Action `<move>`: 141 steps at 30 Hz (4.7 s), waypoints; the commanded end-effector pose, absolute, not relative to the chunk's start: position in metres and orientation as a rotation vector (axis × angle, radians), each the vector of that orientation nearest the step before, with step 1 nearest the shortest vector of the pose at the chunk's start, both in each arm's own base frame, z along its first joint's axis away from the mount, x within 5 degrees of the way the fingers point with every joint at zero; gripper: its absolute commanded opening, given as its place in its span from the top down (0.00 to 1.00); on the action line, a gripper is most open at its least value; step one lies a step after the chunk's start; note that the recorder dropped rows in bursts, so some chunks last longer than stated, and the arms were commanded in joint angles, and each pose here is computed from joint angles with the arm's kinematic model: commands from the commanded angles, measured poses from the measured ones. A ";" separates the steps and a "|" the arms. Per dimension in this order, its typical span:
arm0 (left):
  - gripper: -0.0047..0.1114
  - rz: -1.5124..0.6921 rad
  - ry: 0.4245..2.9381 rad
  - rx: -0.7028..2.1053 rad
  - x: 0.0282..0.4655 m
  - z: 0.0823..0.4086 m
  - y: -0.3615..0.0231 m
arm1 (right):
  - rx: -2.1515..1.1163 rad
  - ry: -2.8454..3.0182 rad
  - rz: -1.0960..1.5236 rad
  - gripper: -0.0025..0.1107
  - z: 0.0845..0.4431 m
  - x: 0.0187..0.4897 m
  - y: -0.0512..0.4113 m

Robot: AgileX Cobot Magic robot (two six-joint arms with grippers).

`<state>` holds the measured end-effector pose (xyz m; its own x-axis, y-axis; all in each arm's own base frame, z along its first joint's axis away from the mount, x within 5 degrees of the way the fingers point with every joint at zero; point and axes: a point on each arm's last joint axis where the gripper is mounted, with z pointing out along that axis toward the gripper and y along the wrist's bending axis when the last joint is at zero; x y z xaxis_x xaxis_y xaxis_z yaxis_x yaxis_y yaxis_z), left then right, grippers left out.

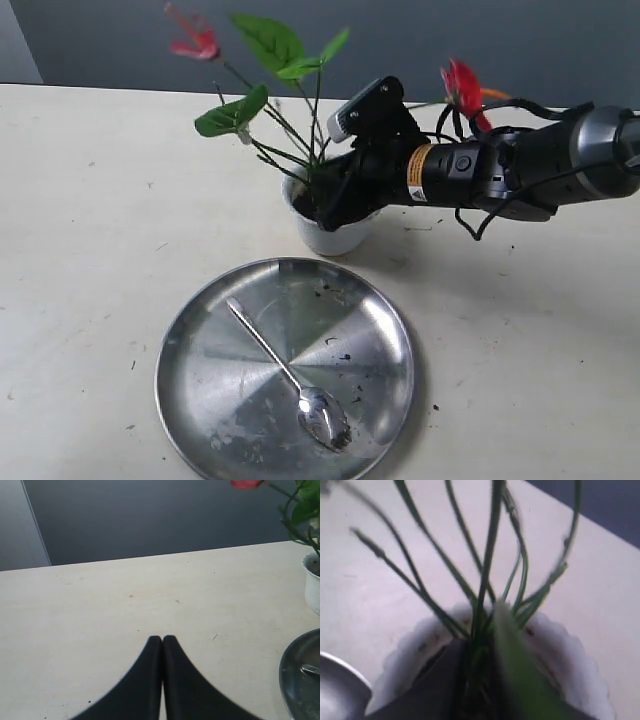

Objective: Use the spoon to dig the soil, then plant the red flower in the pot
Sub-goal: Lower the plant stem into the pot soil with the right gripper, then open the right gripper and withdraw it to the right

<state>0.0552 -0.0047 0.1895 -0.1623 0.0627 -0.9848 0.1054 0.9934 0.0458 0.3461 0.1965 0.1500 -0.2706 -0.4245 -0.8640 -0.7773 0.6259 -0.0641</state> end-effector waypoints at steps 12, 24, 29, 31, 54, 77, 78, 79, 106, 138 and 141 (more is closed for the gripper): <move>0.95 -0.046 1.718 0.126 0.055 0.192 -0.005 | -0.904 1.969 0.459 0.70 0.166 0.341 0.190; 0.95 -0.046 1.718 0.126 0.055 0.192 -0.005 | -0.887 2.066 0.481 0.70 0.164 0.337 0.187; 0.95 -0.046 1.718 0.126 0.055 0.192 -0.005 | -0.912 2.099 0.495 0.70 0.165 0.333 0.187; 0.95 -0.046 1.718 0.126 0.055 0.192 -0.005 | -0.917 2.108 0.497 0.70 0.164 0.332 0.187; 0.95 -0.046 1.718 0.126 0.055 0.192 -0.005 | -0.867 2.237 0.573 0.70 0.165 0.324 0.186; 0.95 -0.046 1.718 0.126 0.055 0.192 -0.005 | -0.844 2.269 0.574 0.70 0.163 0.312 0.179; 0.95 -0.046 1.718 0.126 0.055 0.192 -0.005 | -0.840 2.280 0.562 0.70 0.161 0.309 0.177; 0.95 -0.046 1.718 0.126 0.055 0.192 -0.005 | -0.836 2.287 0.552 0.70 0.160 0.307 0.175; 0.95 -0.046 1.718 0.126 0.055 0.192 -0.005 | -0.832 2.291 0.533 0.70 0.161 0.303 0.171; 0.95 -0.046 1.718 0.126 0.055 0.192 -0.005 | -0.832 2.213 0.571 0.70 0.183 0.311 0.178; 0.95 -0.046 1.718 0.126 0.055 0.192 -0.005 | -0.812 2.234 0.524 0.73 0.183 0.296 0.168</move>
